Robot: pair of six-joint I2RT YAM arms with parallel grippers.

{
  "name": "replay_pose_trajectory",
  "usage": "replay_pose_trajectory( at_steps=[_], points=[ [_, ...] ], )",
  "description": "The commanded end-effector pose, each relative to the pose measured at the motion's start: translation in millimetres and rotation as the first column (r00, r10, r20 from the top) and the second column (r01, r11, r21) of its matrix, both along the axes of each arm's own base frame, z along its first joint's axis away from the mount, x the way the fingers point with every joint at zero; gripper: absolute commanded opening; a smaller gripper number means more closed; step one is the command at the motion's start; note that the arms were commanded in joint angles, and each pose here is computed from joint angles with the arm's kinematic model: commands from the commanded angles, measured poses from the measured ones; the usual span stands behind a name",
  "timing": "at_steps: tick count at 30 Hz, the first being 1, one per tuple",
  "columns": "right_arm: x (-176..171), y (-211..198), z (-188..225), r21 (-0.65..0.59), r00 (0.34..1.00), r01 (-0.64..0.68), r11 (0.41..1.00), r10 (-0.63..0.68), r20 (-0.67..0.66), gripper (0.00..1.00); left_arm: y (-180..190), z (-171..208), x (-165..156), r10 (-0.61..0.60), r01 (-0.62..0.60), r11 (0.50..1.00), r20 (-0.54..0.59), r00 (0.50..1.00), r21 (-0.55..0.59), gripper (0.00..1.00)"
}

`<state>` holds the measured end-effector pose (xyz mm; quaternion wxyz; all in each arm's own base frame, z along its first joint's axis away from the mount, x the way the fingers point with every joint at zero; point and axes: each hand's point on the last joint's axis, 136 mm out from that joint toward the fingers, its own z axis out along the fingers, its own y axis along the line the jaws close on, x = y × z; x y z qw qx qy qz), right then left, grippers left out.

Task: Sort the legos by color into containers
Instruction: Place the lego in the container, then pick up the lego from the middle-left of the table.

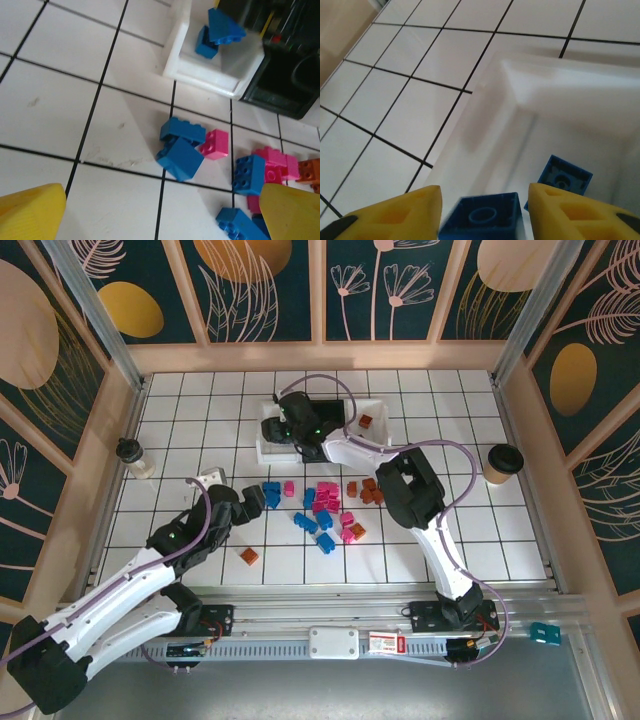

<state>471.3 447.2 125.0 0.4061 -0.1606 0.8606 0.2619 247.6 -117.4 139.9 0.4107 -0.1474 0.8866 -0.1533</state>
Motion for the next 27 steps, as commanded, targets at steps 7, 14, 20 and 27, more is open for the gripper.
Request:
replay_pose_trajectory(
  at_steps=[7,14,20,27],
  points=[
    [-1.8,-12.4,26.0,0.039,0.999,0.037,0.999,-0.038,0.035,0.63,-8.2,-56.6,-33.9,-0.055,0.041,0.997,-0.225,0.973,-0.066,0.98],
    [-39.9,-46.2,31.6,0.085,0.998,0.041,0.996,-0.045,0.042,0.64,-14.3,-94.1,-73.3,-0.097,0.07,0.994,-0.381,0.919,-0.084,0.88],
    [-70.4,-77.0,21.5,0.083,0.998,0.053,0.995,-0.055,0.023,0.64,-12.7,-111.9,-94.4,-0.107,0.112,0.994,-0.461,0.881,-0.017,0.83],
    [-100.0,-122.4,22.4,0.091,0.994,0.102,0.991,-0.104,0.02,0.64,-12.9,-129.0,-98.6,-0.109,0.163,0.985,-0.512,0.852,0.063,0.65]
  ],
)
